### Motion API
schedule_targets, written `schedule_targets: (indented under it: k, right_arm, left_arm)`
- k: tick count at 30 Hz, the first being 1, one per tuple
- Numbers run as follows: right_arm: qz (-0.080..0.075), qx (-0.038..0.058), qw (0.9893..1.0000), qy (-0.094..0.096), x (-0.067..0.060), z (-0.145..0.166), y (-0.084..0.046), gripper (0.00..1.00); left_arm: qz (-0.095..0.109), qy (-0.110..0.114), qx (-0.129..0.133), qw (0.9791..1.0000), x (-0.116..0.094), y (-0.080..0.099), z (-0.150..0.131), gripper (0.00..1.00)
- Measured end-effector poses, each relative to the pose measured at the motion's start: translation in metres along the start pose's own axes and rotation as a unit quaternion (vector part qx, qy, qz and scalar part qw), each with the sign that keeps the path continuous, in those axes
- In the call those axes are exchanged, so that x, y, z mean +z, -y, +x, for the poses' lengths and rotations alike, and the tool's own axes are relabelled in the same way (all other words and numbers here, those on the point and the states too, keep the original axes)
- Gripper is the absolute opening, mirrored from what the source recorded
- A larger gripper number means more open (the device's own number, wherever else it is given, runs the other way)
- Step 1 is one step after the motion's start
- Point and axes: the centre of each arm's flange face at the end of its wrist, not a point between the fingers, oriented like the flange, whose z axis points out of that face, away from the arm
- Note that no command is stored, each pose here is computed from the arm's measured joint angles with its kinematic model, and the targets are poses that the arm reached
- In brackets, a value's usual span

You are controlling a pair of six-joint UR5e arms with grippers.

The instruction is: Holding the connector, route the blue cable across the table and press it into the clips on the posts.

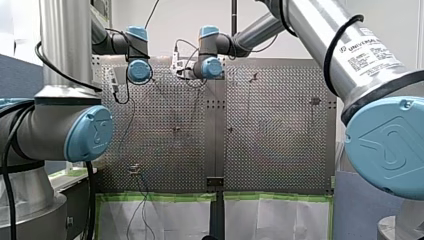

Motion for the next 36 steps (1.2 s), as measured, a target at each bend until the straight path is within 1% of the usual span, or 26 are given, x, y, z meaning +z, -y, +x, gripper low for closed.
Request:
schedule_targets:
  k: [4, 6, 13, 17, 24, 26, 31, 36]
  right_arm:
    - [0.001, 0.0007, 0.9999, -0.013, 0.006, 0.012, 0.000, 0.00]
    - [0.001, 0.0008, 0.9999, -0.014, 0.008, 0.011, 0.000, 0.00]
    - [0.005, 0.0010, 1.0000, 0.002, 0.015, -0.009, 0.005, 0.00]
    - [0.006, 0.0001, 1.0000, 0.005, 0.017, -0.015, 0.008, 0.00]
    - [0.007, -0.0006, 1.0000, -0.003, 0.021, -0.010, 0.010, 0.00]
    - [0.006, -0.0006, 1.0000, -0.005, 0.023, -0.009, 0.010, 0.00]
    - [0.001, -0.0010, 1.0000, -0.004, 0.026, -0.012, 0.004, 0.00]
    - [-0.003, -0.0015, 1.0000, -0.005, 0.028, -0.014, 0.000, 0.00]
  left_arm:
    - [-0.001, -0.002, 0.002, 1.0000, 0.011, -0.003, 0.003, 0.00]
    - [-0.004, -0.001, 0.002, 1.0000, 0.016, -0.006, 0.004, 0.00]
    - [-0.016, 0.007, 0.001, 0.9998, 0.029, -0.016, 0.000, 0.00]
    - [-0.008, 0.012, -0.001, 0.9999, 0.033, -0.018, -0.001, 0.00]
    - [0.016, 0.016, -0.002, 0.9998, 0.042, -0.019, -0.003, 0.00]
    - [0.019, 0.015, -0.002, 0.9997, 0.046, -0.019, -0.002, 0.00]
    - [0.022, 0.007, 0.001, 0.9997, 0.058, -0.024, 0.009, 0.00]
    - [0.027, 0.016, -0.007, 0.9995, 0.069, -0.028, 0.007, 0.00]
